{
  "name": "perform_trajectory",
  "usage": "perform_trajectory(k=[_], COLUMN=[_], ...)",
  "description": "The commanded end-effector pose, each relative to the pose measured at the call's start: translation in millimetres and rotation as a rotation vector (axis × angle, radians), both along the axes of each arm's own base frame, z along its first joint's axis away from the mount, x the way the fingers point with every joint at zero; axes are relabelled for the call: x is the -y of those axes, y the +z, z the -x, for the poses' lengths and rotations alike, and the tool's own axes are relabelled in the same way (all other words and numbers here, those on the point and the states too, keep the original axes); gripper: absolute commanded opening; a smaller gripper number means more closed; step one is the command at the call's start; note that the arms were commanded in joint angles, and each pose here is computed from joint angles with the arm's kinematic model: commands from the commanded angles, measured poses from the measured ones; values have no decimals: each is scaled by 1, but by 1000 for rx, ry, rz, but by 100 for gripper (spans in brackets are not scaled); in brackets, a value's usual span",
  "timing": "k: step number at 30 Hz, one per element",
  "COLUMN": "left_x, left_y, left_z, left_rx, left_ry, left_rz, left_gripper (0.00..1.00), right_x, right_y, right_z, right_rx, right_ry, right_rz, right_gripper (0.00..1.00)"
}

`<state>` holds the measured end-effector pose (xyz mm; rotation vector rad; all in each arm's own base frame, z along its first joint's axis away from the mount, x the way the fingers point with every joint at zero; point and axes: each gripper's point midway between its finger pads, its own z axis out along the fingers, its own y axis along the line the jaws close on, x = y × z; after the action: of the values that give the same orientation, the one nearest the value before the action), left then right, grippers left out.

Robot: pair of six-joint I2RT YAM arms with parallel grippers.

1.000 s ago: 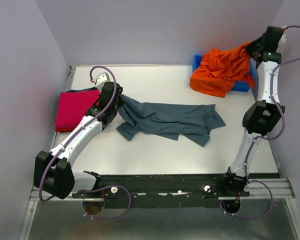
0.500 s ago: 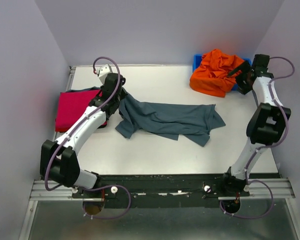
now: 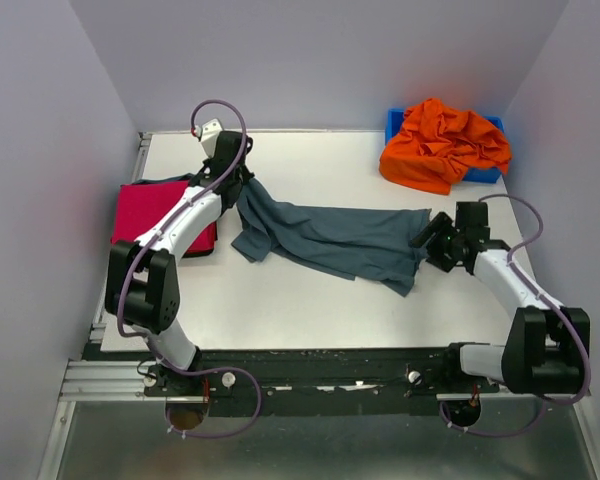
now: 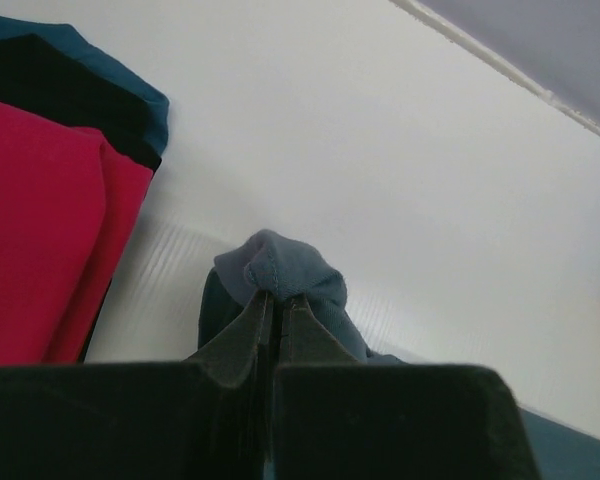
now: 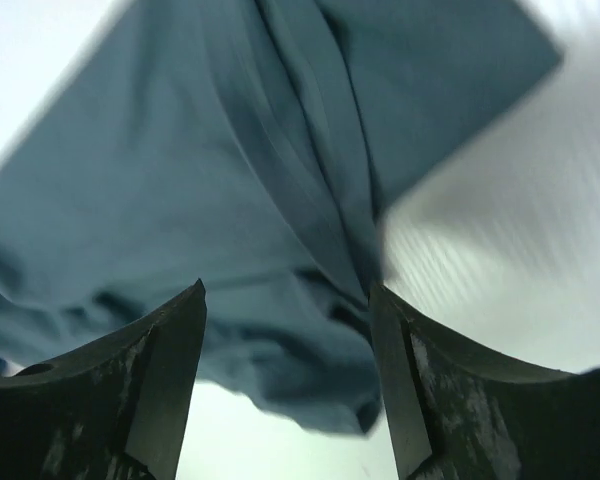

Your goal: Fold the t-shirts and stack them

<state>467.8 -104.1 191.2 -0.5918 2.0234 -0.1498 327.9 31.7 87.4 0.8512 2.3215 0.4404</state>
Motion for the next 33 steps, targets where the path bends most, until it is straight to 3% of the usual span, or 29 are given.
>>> perform_trajectory(k=[1, 7, 17, 20, 23, 26, 33], left_x=[0, -1, 0, -2, -4, -6, -7], left_y=[2, -8, -2, -2, -3, -4, -13], left_z=[-19, -28, -32, -33, -35, -40, -62], left_rx=[19, 2, 14, 14, 14, 12, -4], left_ry=[11, 22, 15, 16, 20, 26, 39], left_rz=[15, 14, 14, 4, -3, 0, 12], left_gripper=[0, 0, 0, 0, 0, 0, 0], right_x=[-14, -10, -9, -9, -6, 1, 16], right_y=[4, -19, -39, -42, -39, -34, 3], right_z=[26, 60, 35, 25, 10, -8, -70], right_rx=[56, -17, -81, -89, -92, -106, -58], right_ry=[43, 38, 70, 68, 53, 27, -48], right_rz=[14, 38, 63, 61, 71, 102, 144], right_gripper=[72, 65, 65, 52, 22, 1, 1])
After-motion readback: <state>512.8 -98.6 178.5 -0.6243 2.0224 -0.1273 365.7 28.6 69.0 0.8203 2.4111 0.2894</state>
